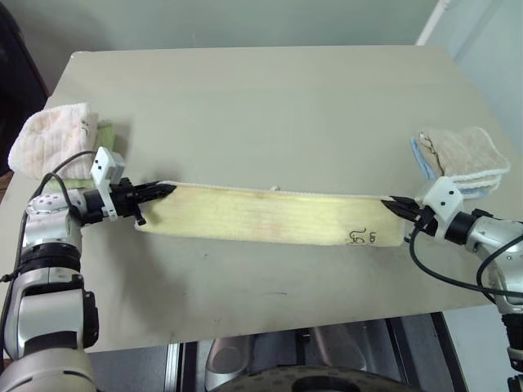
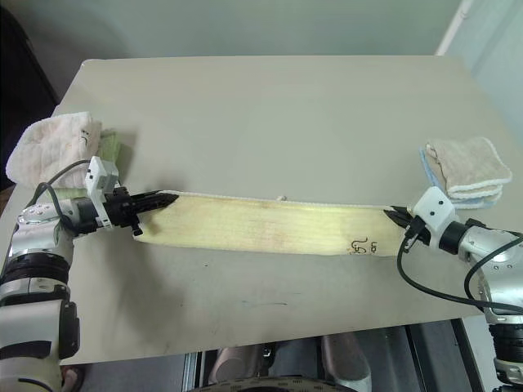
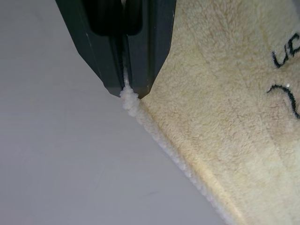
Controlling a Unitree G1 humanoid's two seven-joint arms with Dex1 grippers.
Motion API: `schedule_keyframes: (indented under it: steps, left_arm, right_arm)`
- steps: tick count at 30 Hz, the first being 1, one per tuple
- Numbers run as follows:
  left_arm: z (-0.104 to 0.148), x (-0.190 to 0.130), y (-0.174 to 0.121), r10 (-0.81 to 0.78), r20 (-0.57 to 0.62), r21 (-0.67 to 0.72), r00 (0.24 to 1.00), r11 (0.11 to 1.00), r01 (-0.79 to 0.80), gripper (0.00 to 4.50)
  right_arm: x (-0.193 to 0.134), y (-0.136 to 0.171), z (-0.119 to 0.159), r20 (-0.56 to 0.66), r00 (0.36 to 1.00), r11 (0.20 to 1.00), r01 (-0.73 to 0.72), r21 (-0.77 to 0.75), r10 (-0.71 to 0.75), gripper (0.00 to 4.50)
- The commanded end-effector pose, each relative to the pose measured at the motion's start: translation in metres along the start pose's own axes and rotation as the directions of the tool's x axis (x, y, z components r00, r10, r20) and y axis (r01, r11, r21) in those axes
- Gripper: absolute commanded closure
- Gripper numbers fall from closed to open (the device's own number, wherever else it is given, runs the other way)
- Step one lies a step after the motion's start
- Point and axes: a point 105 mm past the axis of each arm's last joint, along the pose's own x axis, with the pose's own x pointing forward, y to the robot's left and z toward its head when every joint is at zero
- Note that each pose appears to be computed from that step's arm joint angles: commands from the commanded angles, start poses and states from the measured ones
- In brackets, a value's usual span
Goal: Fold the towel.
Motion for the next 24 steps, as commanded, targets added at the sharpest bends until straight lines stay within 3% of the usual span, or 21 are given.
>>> schedule_keyframes:
  steps: [1, 9, 11, 15, 19, 24]
  left_arm:
    - [0.011, -0.001, 0.003, 0.016, 0.028, 0.027, 0.999, 0.999, -0.017, 3.08]
    - [0.019, -0.004, 0.004, 0.036, 0.076, 0.067, 0.996, 0.997, -0.041, 0.17]
    - [0.03, -0.004, 0.009, 0.081, 0.15, 0.126, 0.985, 0.987, -0.1, 0.0]
    - [0.057, -0.006, 0.018, 0.164, 0.34, 0.142, 0.926, 0.964, -0.223, 0.0]
    - [0.074, -0.011, 0.019, 0.164, 0.444, 0.116, 0.881, 0.964, -0.237, 0.0]
    - [0.093, -0.009, -0.011, -0.066, 0.489, 0.023, 0.87, 0.998, 0.063, 0.0]
  right_arm:
    - [-0.001, 0.002, 0.02, 0.081, 0.996, 0.999, -0.037, 0.017, 0.036, 3.46]
    - [-0.004, -0.002, 0.025, 0.108, 0.994, 0.999, -0.03, 0.023, 0.027, 0.72]
    - [-0.005, -0.006, 0.028, 0.126, 0.992, 0.999, -0.003, 0.032, -0.001, 0.02]
    - [-0.006, -0.032, 0.036, 0.179, 0.97, 0.985, 0.154, 0.073, -0.164, 0.02]
    - [-0.01, -0.029, 0.052, 0.255, 0.955, 0.977, 0.105, 0.186, -0.151, 0.02]
    - [-0.025, -0.021, 0.068, 0.331, 0.934, 0.909, -0.015, 0.417, -0.137, 0.02]
